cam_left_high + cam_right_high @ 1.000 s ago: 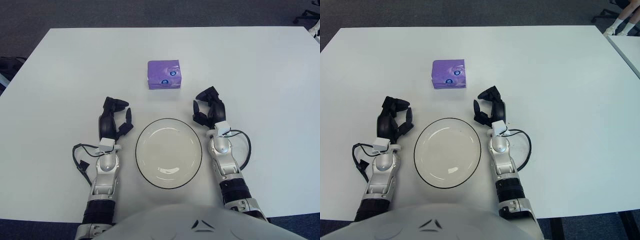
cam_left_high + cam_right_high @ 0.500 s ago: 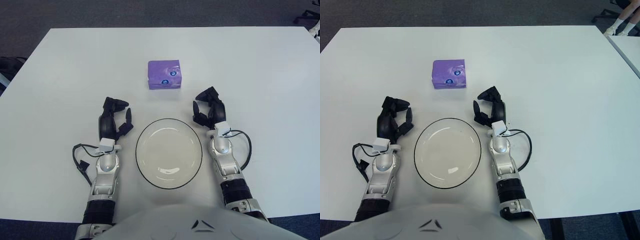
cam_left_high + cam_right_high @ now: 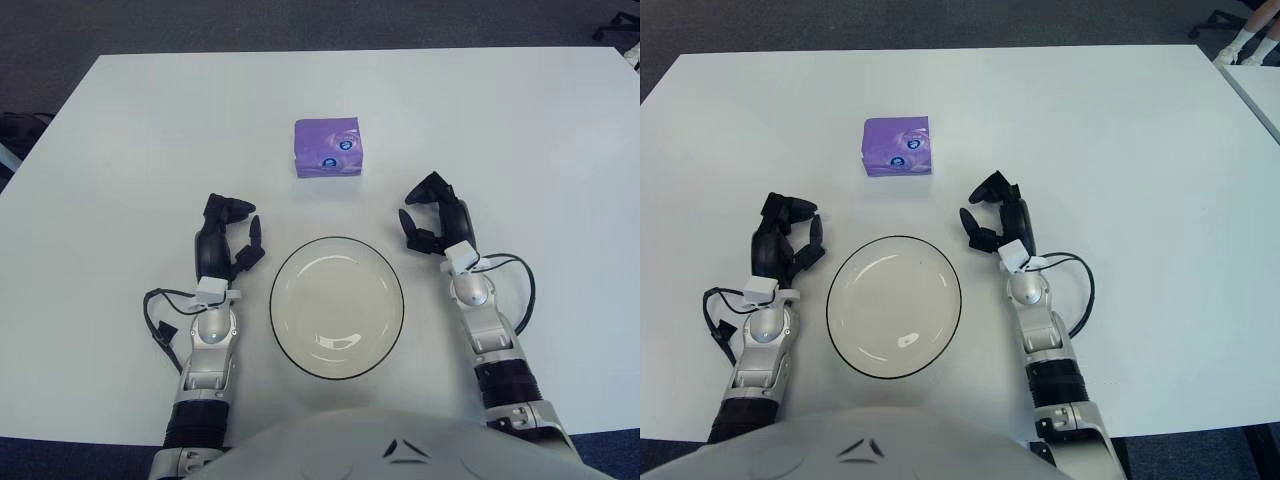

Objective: Put the tissue paper into the plate.

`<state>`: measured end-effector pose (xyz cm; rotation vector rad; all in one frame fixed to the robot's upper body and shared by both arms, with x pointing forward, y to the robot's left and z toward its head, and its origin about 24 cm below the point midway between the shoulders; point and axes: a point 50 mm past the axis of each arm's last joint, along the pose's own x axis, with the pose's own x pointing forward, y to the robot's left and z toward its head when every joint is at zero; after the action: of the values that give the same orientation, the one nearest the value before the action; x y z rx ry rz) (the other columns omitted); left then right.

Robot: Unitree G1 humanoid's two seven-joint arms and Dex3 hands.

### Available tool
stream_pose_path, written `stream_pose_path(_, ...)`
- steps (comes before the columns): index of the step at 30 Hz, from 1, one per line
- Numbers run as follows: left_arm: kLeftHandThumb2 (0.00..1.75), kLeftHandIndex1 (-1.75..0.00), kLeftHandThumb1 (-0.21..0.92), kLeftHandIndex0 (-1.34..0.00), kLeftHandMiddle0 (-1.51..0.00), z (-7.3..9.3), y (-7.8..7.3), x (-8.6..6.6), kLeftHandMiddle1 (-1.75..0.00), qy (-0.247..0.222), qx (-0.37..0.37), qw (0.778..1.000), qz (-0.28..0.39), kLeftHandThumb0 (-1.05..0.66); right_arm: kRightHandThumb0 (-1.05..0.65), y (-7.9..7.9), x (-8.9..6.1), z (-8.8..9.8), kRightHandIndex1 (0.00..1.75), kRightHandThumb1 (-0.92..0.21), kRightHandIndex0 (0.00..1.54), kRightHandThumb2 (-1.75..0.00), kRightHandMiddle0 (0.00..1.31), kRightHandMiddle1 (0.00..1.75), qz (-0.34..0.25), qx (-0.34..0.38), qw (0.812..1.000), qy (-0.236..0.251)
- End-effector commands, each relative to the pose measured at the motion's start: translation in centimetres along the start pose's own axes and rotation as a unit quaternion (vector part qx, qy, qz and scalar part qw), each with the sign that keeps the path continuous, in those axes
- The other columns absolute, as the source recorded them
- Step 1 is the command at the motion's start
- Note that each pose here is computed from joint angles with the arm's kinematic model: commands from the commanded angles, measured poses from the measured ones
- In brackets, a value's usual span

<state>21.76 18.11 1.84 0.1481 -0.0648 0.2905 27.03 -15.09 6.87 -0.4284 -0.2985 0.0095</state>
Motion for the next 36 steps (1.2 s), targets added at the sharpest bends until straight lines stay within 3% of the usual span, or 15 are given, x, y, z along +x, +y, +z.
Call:
stream_pose_path(1,0.86,-1.75,0.68,-0.33,-0.55,-4.7,0.6,-3.0,-1.73,0.121,0.033,0.992,-0.001,-0.38,-0.41,-1.0,1.0,0.8,1.62,-0.56,0.73,-1.01,0.42,1.75,0.011,-0.036,0.998,-0.043)
stream_pose_path(4,0.86,-1.75,0.68,-0.34,-0.55,-4.7,0.7,-3.0,-1.73,0.121,0.033,0.992,-0.001,-0.38,-0.40,-1.3,2.1,1.6,1.56,-0.61,0.70,-0.95,0.38,1.75,0.024,-0.056,0.994,-0.086)
stream_pose_path(7,0.86,-1.75,0.68,-0.34,-0.55,-4.7,0.7,-3.0,-1.73,0.121,0.032,0.992,0.000,-0.38,-0.36,-1.2,2.7,1.9,1.45,-0.84,0.52,-0.64,0.24,1.75,0.034,-0.071,0.991,-0.111)
stream_pose_path(10,0.86,-1.75,0.68,-0.34,-0.55,-4.7,0.6,-3.1,-1.73,0.120,0.031,0.992,0.000,-0.38,-0.36,-1.1,3.7,2.5,1.39,-0.89,0.36,-0.58,0.21,1.75,0.048,-0.093,0.986,-0.132)
stream_pose_path(12,0.86,-1.75,0.68,-0.34,-0.55,-4.6,0.6,-3.1,-1.73,0.119,0.030,0.992,0.000,-0.38,-0.55,-1.1,4.4,3.0,1.35,-0.89,0.23,-0.75,0.08,1.52,0.059,-0.109,0.981,-0.148)
stream_pose_path(14,0.87,-1.75,0.68,-0.34,-0.55,-4.6,0.6,-3.1,-1.73,0.119,0.029,0.993,0.001,-0.38,-0.66,-1.2,5.2,3.4,1.30,-0.89,0.14,-0.80,0.04,1.37,0.073,-0.125,0.976,-0.165)
stream_pose_path(18,0.87,-1.75,0.68,-0.34,-0.54,-4.6,0.6,-3.1,-1.73,0.119,0.028,0.993,0.002,-0.38,-0.81,-1.2,6.3,3.6,1.04,-0.91,0.03,-0.75,0.01,1.06,0.095,-0.145,0.967,-0.185)
stream_pose_path(25,0.87,-1.75,0.67,-0.34,-0.53,-4.6,0.6,-3.0,-1.74,0.119,0.033,0.992,0.003,-0.38,-0.96,-0.3,8.1,5.2,0.59,-0.92,0.00,-0.69,0.00,0.71,0.150,-0.199,0.939,-0.237)
stream_pose_path(28,0.87,-1.75,0.68,-0.34,-0.52,-4.6,0.6,-3.0,-1.74,0.119,0.033,0.992,0.003,-0.38,-1.01,0.2,8.8,6.3,0.35,-0.92,0.00,-0.67,0.00,0.48,0.172,-0.220,0.926,-0.255)
stream_pose_path(30,0.84,-1.75,0.70,-0.33,-0.51,-4.5,0.6,-3.0,-1.75,0.118,0.033,0.992,0.003,-0.38,-1.05,0.8,9.8,7.4,0.07,-0.92,0.00,-0.64,0.00,0.18,0.206,-0.248,0.910,-0.262)
stream_pose_path(33,0.83,-1.75,0.71,-0.32,-0.53,-4.5,0.6,-2.9,-1.73,0.117,0.034,0.993,0.004,-0.38,-1.05,1.6,11.4,8.4,0.02,-0.91,0.00,-0.55,0.00,0.06,0.251,-0.290,0.886,-0.260)
stream_pose_path(36,0.83,-1.75,0.71,-0.32,-0.54,-4.5,0.5,-2.9,-1.73,0.118,0.033,0.993,0.004,-0.38,-1.05,2.3,12.3,8.4,0.01,-0.88,0.00,-0.49,0.00,0.02,0.265,-0.310,0.876,-0.256)
